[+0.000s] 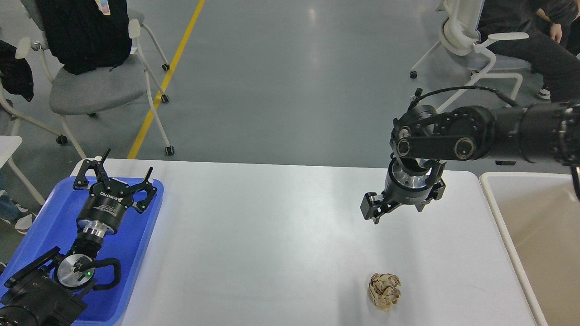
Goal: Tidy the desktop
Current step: 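Move the right gripper down over the crumpled tan paper ball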
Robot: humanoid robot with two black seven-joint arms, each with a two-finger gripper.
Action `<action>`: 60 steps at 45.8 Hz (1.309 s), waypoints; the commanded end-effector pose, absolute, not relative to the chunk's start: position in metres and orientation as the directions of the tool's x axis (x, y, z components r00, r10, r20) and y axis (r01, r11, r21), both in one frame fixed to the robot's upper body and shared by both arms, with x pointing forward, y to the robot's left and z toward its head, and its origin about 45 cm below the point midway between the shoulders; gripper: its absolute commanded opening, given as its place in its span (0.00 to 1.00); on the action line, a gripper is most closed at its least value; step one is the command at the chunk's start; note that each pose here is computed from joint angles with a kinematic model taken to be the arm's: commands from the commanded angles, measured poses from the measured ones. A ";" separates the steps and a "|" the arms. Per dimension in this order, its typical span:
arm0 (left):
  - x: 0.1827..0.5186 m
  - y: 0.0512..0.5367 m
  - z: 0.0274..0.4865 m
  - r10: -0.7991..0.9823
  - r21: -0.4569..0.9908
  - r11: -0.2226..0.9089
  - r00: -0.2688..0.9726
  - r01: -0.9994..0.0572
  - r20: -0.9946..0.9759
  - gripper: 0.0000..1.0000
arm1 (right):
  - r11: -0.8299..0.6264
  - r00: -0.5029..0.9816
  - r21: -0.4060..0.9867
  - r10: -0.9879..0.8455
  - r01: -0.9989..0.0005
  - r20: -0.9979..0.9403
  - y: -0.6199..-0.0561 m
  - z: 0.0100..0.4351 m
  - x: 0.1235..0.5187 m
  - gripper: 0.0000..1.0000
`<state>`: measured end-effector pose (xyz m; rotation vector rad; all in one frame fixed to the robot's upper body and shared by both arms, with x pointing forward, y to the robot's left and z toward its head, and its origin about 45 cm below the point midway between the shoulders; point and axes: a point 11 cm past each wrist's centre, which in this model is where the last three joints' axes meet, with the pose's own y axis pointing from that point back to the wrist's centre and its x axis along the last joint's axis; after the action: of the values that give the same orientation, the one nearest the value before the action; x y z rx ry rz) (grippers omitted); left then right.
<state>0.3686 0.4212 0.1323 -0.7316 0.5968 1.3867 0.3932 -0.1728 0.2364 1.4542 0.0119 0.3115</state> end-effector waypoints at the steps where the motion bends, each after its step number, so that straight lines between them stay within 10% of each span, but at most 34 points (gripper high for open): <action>1: 0.368 0.421 0.132 0.650 -0.108 0.032 0.103 -0.994 -0.753 0.99 | 0.070 0.945 0.986 0.301 -0.152 0.125 -0.134 0.197 0.372 1.00; 60: 0.369 0.421 0.132 0.650 -0.109 0.033 0.104 -0.993 -0.753 0.99 | 0.043 0.989 0.999 0.145 0.009 -0.015 -0.177 0.098 0.335 1.00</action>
<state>0.3684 0.4213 0.1321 -0.7319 0.5968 1.3872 0.3425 -0.1654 0.1105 1.5470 0.1061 0.1146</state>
